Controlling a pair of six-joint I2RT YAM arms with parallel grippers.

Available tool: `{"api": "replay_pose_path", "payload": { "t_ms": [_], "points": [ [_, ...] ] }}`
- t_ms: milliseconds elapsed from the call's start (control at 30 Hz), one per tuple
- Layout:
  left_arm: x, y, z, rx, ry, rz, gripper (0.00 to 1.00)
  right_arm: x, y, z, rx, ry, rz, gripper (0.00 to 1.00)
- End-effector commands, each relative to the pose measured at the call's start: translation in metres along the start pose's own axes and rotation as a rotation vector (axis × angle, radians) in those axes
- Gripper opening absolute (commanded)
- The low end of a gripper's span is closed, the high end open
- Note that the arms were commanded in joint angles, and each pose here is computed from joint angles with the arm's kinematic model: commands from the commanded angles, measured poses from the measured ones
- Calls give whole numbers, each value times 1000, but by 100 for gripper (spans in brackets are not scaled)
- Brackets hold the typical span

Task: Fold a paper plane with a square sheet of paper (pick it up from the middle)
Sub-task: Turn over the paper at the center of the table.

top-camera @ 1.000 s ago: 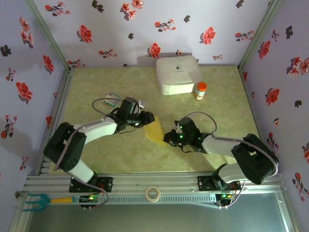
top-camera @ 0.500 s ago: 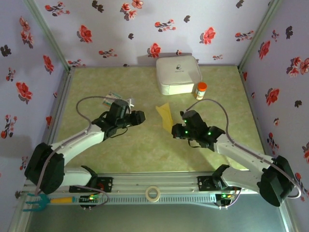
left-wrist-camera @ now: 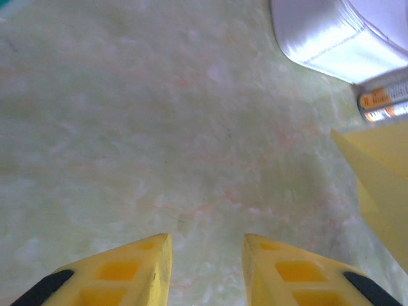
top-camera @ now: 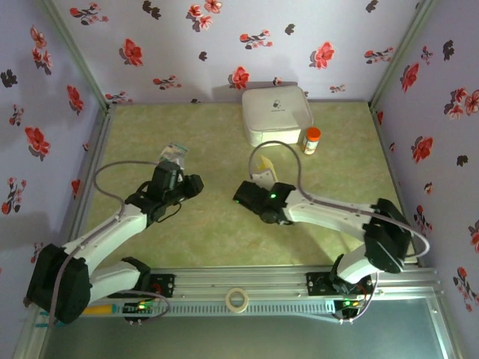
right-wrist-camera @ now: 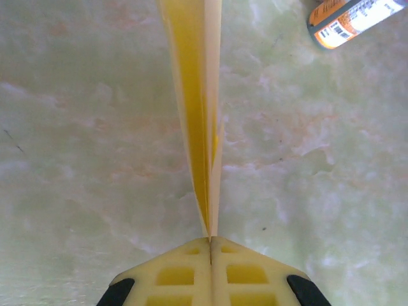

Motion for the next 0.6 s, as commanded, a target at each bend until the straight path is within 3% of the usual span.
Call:
{"api": "replay_pose_path", "payload": {
  "t_ms": [0, 100, 300, 433, 567],
  "points": [
    [17, 3, -6, -30, 52, -52, 34, 8, 5, -2, -10, -145, -118, 5],
    [21, 6, -11, -41, 59, -65, 34, 41, 6, 7, 25, -117, -201, 6],
    [29, 9, -20, -64, 65, -89, 34, 92, -1, 15, 62, 120, -218, 14],
    [29, 10, -23, -68, 62, -86, 35, 92, 9, -4, -21, 300, -115, 45],
    [22, 7, -18, -28, 24, -78, 36, 76, 15, -13, -75, 524, 73, 59]
  ]
}}
Point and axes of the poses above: each hand's point on the last joint's axis, 136 mm out from that joint toward the fingers, its own z axis out along the fingers, its own x axis along the line the jaws close on, y = z × x, the point moved 5 cm from there along -z, back along the fingers, and after that the axes turned 12 degrees about -z, right-handed, at the moved point
